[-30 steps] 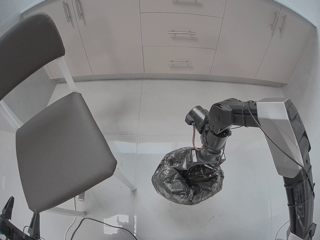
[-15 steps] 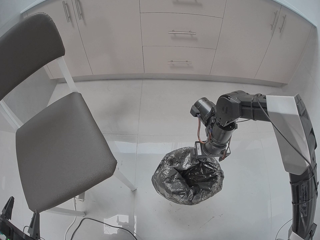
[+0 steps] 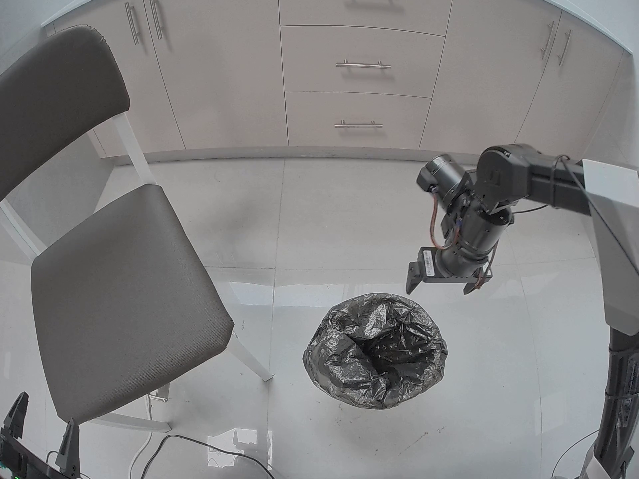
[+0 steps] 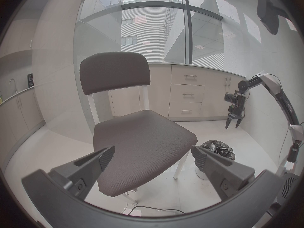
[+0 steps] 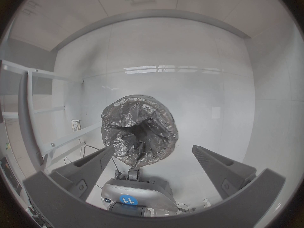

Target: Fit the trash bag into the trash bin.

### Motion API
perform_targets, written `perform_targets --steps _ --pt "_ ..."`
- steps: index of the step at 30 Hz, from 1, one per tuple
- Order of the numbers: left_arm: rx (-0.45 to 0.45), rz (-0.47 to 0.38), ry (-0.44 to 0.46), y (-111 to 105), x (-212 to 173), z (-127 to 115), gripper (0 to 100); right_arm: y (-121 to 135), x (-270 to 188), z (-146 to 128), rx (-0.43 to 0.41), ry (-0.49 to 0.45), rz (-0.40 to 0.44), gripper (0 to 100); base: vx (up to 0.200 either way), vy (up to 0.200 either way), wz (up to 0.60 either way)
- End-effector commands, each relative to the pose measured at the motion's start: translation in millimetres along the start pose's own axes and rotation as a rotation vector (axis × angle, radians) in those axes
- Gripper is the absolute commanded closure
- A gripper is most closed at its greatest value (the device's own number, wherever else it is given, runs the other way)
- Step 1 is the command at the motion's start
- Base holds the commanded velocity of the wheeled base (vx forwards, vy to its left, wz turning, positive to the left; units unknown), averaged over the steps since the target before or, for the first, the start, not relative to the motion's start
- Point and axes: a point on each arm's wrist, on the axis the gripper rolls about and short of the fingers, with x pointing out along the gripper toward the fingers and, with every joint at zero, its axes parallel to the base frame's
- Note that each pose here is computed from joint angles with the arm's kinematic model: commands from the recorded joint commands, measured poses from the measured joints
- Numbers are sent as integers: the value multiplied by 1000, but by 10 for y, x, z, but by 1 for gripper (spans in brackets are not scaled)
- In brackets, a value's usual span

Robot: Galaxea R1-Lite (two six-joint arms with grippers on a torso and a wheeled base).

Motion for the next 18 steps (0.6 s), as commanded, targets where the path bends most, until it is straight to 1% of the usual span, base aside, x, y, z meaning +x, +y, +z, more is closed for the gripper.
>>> perform_targets --steps 1,5,7,8,9,11,12,14,15,16,17,18 --pt "0 0 -1 0 -1 -53 0 -307 -459 63 66 -80 -16 0 0 0 0" --pt "0 0 -1 0 -1 -53 0 -550 -738 82 111 -150 -89 0 0 0 0" --pt "0 -1 -1 0 -1 -53 0 -713 -929 79 146 -185 -104 0 0 0 0" --pt "0 0 -1 0 -1 -53 0 -726 -941 78 149 -187 -104 0 0 0 0" --pt "0 0 -1 0 -1 -53 0 -886 -1129 57 177 -217 -111 0 0 0 0" --pt "0 0 -1 0 -1 -53 0 -1095 -1401 -7 198 -258 -125 0 0 0 0" --pt "0 0 -1 0 -1 -53 0 -1150 -1466 -28 202 -266 -130 0 0 0 0" --pt "0 0 -1 0 -1 -53 0 -1356 -1705 -124 217 -295 -153 0 0 0 0" --pt "0 0 -1 0 -1 -53 0 -1411 -1785 -163 218 -305 -160 0 0 0 0" --pt "0 0 -1 0 -1 -53 0 -1411 -1785 -163 218 -305 -160 0 0 0 0" --pt "0 0 -1 0 -1 -53 0 -1525 -2007 -285 216 -339 -172 0 0 0 0" --pt "0 0 -1 0 -1 -53 0 -1552 -2068 -325 211 -347 -176 0 0 0 0"
